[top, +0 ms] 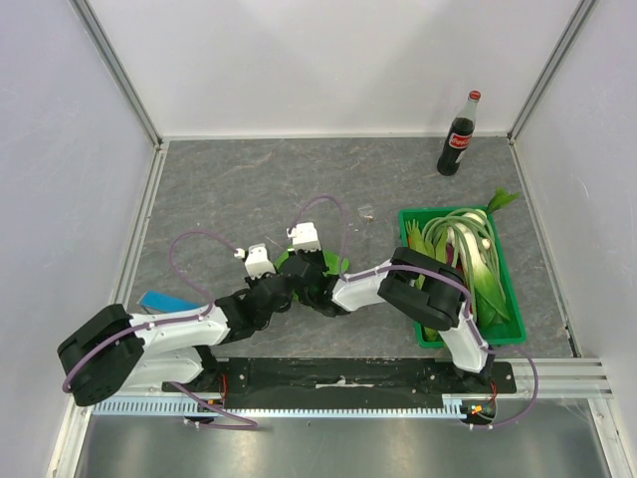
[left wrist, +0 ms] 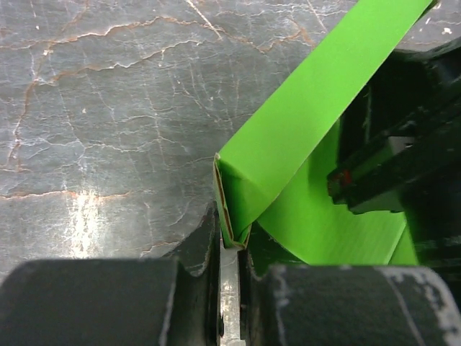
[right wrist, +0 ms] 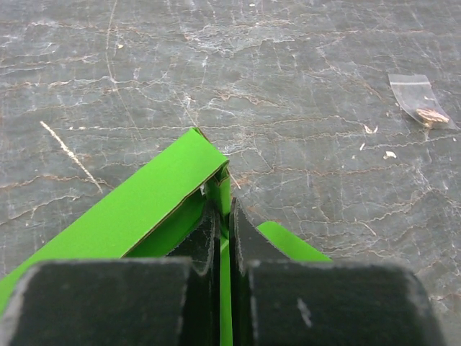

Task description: Fold the paper box

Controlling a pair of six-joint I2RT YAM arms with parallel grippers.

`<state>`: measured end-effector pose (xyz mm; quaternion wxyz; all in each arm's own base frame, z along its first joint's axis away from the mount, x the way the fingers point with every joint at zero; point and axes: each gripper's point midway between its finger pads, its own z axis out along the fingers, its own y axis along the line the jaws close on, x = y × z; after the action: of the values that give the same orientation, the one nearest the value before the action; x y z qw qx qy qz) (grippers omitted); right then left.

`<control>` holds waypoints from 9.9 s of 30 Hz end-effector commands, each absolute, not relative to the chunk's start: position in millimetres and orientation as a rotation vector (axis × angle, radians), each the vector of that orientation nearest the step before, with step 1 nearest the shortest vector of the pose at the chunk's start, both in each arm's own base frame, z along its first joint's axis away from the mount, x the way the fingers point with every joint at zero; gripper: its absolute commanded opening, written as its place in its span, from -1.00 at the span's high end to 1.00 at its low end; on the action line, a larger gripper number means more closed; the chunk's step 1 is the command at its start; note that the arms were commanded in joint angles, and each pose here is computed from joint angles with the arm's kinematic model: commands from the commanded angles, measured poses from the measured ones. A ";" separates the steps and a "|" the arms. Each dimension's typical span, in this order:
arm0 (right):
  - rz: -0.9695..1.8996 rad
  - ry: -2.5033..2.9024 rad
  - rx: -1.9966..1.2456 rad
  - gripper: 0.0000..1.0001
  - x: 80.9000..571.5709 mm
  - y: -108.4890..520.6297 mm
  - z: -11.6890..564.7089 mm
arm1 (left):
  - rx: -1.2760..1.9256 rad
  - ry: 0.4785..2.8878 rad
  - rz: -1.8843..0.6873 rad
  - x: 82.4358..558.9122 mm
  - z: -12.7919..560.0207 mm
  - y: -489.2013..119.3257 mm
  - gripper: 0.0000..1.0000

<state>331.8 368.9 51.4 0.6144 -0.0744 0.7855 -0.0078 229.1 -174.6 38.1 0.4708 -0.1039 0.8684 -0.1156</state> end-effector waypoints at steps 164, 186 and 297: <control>0.445 2.002 -0.346 1.00 320.2 321.5 73.8 | 0.012 1.820 -0.235 298.0 88.9 -186.3 0.24; 0.470 2.007 -0.352 1.00 319.2 327.2 72.1 | 0.037 1.830 -0.193 293.7 82.6 -177.8 0.50; 0.313 2.514 -0.270 0.94 233.6 323.8 90.6 | -0.782 2.322 -0.751 227.8 54.6 -218.8 -0.31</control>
<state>220.7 349.0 80.3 0.2742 -0.0258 0.9366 0.2166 238.0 -193.5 29.8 0.2969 -0.3763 0.8513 -0.2134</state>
